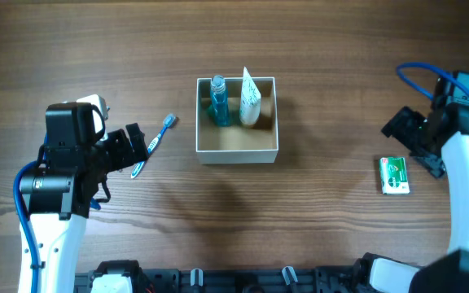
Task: Pack container
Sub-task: 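Release the tube and move the right gripper to the green Dettol box, then grasp the green Dettol soap box with the right gripper and lift, then carry the Dettol box to the white box and lower it inside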
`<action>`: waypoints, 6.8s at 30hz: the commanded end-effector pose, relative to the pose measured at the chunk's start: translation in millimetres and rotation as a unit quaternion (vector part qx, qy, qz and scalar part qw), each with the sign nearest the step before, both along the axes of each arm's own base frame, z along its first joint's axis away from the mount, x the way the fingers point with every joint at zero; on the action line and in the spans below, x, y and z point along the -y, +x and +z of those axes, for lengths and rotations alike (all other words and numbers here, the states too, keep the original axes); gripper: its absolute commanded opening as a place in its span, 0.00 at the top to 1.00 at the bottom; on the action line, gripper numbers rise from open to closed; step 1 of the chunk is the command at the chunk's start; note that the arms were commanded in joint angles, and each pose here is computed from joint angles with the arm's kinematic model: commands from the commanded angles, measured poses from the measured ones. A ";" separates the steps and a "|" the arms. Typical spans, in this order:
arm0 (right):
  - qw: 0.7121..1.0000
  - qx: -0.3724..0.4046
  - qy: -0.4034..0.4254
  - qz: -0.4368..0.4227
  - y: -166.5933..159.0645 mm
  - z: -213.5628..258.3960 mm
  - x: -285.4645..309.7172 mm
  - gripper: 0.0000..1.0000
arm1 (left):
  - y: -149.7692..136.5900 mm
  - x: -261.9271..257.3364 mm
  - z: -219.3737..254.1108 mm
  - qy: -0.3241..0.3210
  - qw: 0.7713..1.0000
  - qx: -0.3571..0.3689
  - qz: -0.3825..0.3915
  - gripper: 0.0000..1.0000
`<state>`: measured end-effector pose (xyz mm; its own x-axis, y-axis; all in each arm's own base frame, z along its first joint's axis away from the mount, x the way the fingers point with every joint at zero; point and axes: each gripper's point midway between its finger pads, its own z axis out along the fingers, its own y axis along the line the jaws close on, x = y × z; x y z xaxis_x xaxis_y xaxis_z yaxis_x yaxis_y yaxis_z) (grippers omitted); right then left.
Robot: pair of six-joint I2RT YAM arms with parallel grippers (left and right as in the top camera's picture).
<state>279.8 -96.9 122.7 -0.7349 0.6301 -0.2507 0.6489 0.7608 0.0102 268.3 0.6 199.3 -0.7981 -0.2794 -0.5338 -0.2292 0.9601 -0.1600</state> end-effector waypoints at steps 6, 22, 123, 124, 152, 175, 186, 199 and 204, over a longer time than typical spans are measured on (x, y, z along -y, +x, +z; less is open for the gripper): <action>0.981 -0.117 -0.014 0.152 -6.5 -56.6 12.3 0.00 | 2.3 1.6 6.3 -0.011 1.000 0.008 0.002 0.00; 0.974 -0.114 -0.024 0.194 3.7 -68.6 23.0 0.00 | 3.1 1.5 6.9 -0.011 1.000 0.010 0.002 0.00; 0.989 0.024 -0.025 0.143 36.7 -55.8 15.6 0.95 | 1.7 1.5 6.0 -0.011 1.000 0.007 0.002 0.00; 0.988 0.049 -0.027 0.147 43.7 -41.1 13.6 0.96 | 1.7 1.5 6.0 -0.011 1.000 0.007 0.002 0.00; 0.926 0.331 0.061 0.171 61.5 158.3 -217.8 0.96 | 1.5 1.6 5.8 -0.011 1.000 0.006 0.002 0.00; 0.969 0.196 0.141 0.047 66.4 59.0 -275.8 0.96 | 1.3 1.6 5.6 -0.011 1.000 0.006 0.002 0.00; 0.974 0.166 0.152 0.003 61.9 34.8 -290.9 0.96 | 1.3 1.6 5.6 -0.011 1.000 0.006 0.002 0.00; 0.973 0.169 0.157 0.002 65.0 34.2 -293.8 0.60 | -0.7 1.5 4.3 -0.011 1.000 0.001 0.002 0.00; 0.973 0.166 0.162 0.004 64.0 33.9 -295.5 0.52 | -0.8 1.6 4.4 -0.011 1.000 0.001 0.002 0.00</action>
<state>340.1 193.0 152.4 -0.6604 0.6988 -0.2747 0.5605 0.7022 0.4390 266.2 0.2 197.9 -0.8039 -0.2795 -0.5250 -0.2296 0.9601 -0.1595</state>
